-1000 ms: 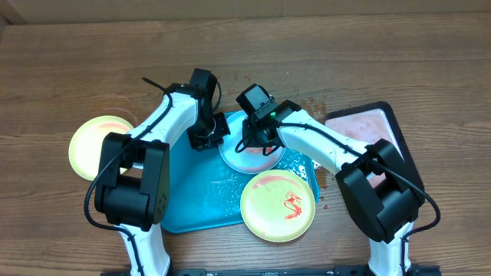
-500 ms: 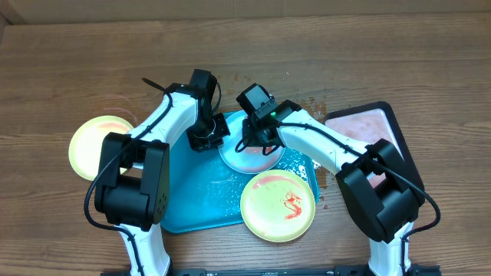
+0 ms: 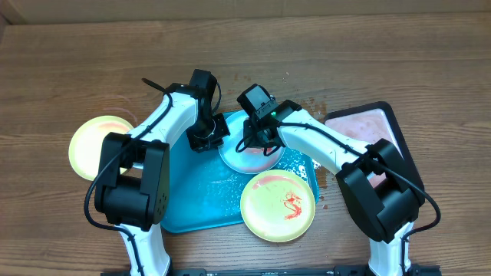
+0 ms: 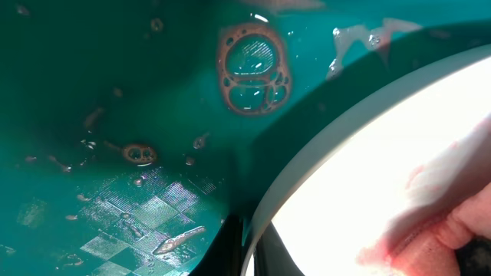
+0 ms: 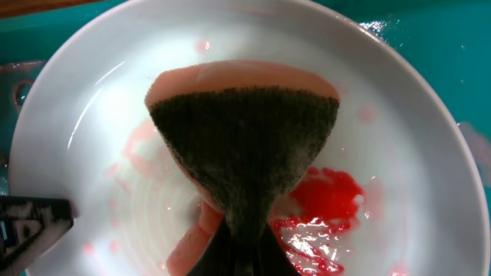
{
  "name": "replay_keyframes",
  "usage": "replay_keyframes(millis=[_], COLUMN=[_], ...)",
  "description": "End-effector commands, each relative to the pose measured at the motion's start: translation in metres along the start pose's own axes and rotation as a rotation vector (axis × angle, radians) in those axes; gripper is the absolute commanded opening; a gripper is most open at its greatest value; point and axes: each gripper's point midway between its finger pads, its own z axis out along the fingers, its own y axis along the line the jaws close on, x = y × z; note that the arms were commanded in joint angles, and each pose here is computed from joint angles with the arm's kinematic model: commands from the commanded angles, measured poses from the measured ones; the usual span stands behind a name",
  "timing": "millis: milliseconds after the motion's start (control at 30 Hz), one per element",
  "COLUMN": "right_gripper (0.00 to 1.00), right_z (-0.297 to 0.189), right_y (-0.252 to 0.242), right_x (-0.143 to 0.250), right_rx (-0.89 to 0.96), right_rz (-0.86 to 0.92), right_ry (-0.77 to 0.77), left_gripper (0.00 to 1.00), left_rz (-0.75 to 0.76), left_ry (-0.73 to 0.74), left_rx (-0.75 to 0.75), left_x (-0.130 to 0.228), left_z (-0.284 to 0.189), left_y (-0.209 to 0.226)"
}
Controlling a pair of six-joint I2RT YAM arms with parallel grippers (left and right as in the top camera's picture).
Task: Clean dirty plates on tray and stack at the side
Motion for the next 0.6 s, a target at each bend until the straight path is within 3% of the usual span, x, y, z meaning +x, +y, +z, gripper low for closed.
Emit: replay_keyframes(millis=[0, 567], right_gripper=[0.04, 0.04], right_z=[0.0014, 0.0012], right_y=[-0.0068, -0.0106], right_x=[-0.0010, 0.0055], right_rx=[0.024, 0.039], right_rz=[0.010, 0.013], right_ry=[-0.004, 0.023], left_gripper=[0.05, 0.05], left_rz=[-0.053, -0.051], left_ry=[0.036, 0.043], left_rx=[-0.158, -0.162], left_x=[0.0066, 0.0084], left_z=[0.0295, 0.0293], left_y=[0.0344, 0.0355])
